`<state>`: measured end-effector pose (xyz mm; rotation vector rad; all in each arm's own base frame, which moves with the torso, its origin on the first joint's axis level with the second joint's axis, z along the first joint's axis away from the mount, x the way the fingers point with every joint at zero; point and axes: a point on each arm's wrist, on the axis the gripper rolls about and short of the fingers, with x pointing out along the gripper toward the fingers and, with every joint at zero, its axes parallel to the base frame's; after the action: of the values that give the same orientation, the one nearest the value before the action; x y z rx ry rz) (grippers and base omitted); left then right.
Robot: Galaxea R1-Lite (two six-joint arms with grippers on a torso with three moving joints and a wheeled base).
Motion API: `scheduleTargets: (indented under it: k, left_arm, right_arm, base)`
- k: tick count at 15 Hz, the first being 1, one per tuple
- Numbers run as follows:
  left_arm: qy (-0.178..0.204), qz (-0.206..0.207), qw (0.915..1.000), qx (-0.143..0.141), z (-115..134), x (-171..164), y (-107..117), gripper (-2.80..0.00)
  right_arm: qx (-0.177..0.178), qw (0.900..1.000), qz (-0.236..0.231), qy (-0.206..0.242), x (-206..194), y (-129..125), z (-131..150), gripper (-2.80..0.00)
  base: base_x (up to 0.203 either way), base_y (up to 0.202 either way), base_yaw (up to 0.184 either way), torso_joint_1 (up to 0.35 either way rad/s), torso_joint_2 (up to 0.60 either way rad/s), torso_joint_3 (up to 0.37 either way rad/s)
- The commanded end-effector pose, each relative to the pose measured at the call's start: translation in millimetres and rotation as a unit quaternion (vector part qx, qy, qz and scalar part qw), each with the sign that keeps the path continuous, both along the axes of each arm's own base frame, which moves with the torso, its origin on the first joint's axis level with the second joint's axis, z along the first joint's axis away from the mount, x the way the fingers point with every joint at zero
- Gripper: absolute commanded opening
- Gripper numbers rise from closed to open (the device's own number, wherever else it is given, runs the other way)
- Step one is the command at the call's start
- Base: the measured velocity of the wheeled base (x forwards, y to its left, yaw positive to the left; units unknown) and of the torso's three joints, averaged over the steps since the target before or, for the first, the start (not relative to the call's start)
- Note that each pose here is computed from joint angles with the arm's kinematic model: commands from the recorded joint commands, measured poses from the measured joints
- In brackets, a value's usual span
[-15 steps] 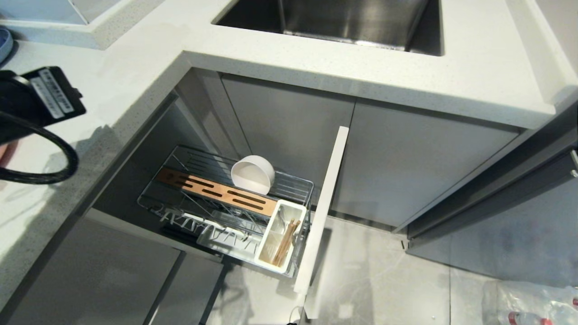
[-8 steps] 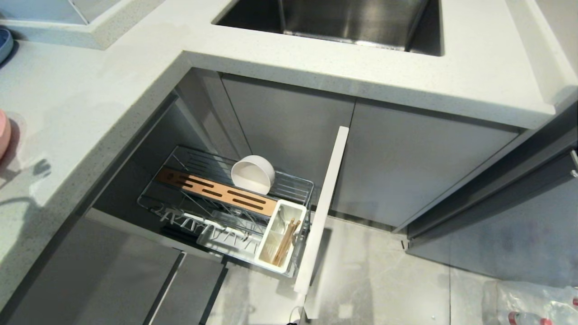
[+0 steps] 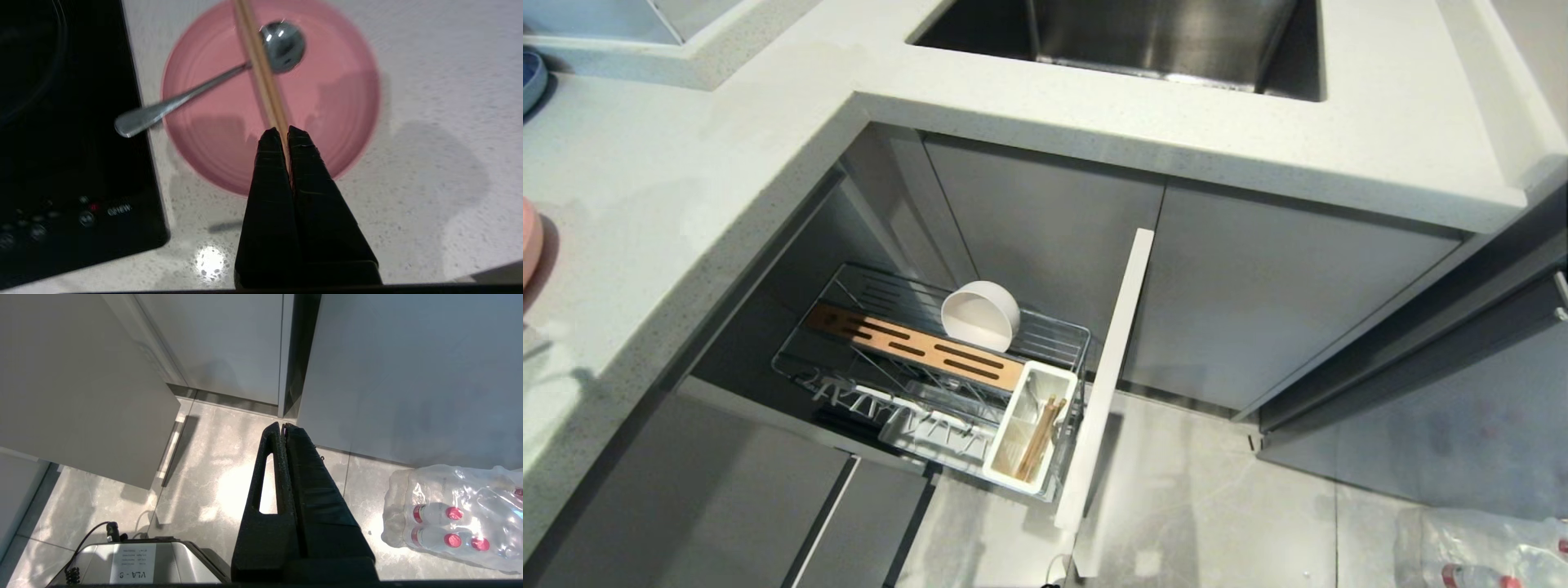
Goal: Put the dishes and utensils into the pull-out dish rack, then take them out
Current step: Pick up the chopsticks and place it in the cupboard
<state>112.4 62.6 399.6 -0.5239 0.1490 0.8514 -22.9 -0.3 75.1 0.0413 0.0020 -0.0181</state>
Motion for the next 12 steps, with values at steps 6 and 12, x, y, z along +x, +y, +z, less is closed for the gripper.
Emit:
scheduleTargets:
  k: [6,12]
  left_arm:
    - [0.006,-0.019,0.9917,-0.127,-21,51,43,-2.80]
    - [-0.003,-0.011,0.9876,-0.157,-27,60,49,0.00]
  right_arm:
    - [0.000,1.000,0.000,0.001,0,0,0,-2.80]
    - [0.000,1.000,0.000,0.001,0,0,0,-2.80]
  base:
    - [0.000,0.000,0.000,0.000,0.00,0.000]
    - [0.000,0.000,0.000,0.000,0.00,0.000]
